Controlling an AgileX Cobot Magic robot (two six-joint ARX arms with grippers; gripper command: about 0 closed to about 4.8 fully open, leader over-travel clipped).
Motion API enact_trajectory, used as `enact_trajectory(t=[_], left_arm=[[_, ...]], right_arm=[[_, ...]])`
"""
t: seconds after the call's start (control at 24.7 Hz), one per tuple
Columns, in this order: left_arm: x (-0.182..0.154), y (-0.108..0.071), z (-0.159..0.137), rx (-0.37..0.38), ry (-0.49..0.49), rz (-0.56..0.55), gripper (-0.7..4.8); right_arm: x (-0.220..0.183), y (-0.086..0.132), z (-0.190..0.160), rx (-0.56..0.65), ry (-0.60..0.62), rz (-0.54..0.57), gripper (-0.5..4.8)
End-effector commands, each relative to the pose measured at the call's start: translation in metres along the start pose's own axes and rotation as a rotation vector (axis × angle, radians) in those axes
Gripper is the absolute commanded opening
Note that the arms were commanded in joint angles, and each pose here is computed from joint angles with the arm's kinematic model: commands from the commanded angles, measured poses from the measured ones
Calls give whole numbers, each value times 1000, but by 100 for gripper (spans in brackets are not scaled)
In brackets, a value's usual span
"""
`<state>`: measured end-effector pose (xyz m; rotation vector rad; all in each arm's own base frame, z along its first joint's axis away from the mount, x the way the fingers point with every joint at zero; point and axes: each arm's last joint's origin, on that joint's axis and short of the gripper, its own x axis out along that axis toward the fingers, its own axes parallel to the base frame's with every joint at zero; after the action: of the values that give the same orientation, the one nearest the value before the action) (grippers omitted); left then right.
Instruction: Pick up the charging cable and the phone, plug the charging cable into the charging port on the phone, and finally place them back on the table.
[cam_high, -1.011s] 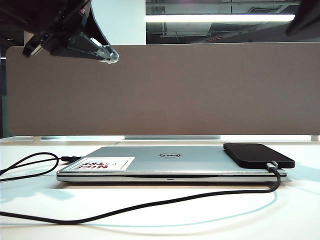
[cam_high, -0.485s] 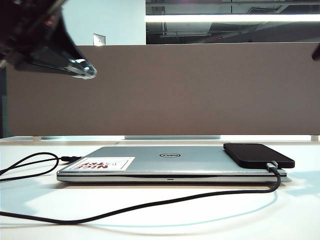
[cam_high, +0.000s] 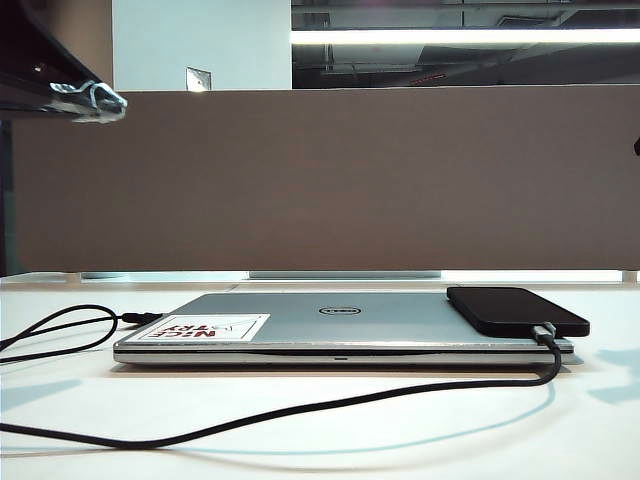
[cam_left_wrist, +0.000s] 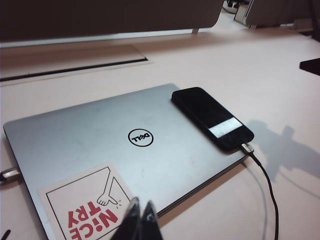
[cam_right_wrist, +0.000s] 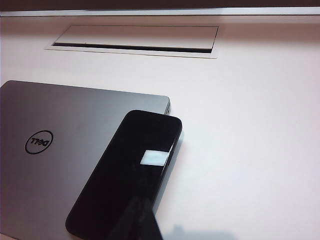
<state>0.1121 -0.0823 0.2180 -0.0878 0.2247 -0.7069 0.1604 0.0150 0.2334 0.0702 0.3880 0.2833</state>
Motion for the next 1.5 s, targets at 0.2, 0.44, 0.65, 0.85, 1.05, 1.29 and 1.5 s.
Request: enact_trajectory(t=[0.2, 0.44, 0.65, 0.85, 1.05, 1.29, 1.5], left_arm=[[-12, 1, -18, 19, -93, -13, -6], [-17, 2, -25, 37, -121, -16, -6], [-24, 10, -23, 77, -186, 64, -6], [-39, 36, -16, 55, -268, 332, -6], [-52, 44, -14, 77, -340, 462, -6], [-62, 55, -32, 84, -379, 609, -6], [-57, 60, -46, 121, -308, 625, -6]], right_arm=[[-1, 3, 4, -12, -24, 20, 3], [-1, 3, 4, -12, -23, 22, 3], [0, 3, 4, -12, -23, 22, 3], [0, 3, 4, -12, -23, 21, 3], [0, 3, 4, -11, -23, 22, 3], [0, 2, 4, -11, -23, 21, 3], [0, 2, 4, -11, -22, 21, 3]])
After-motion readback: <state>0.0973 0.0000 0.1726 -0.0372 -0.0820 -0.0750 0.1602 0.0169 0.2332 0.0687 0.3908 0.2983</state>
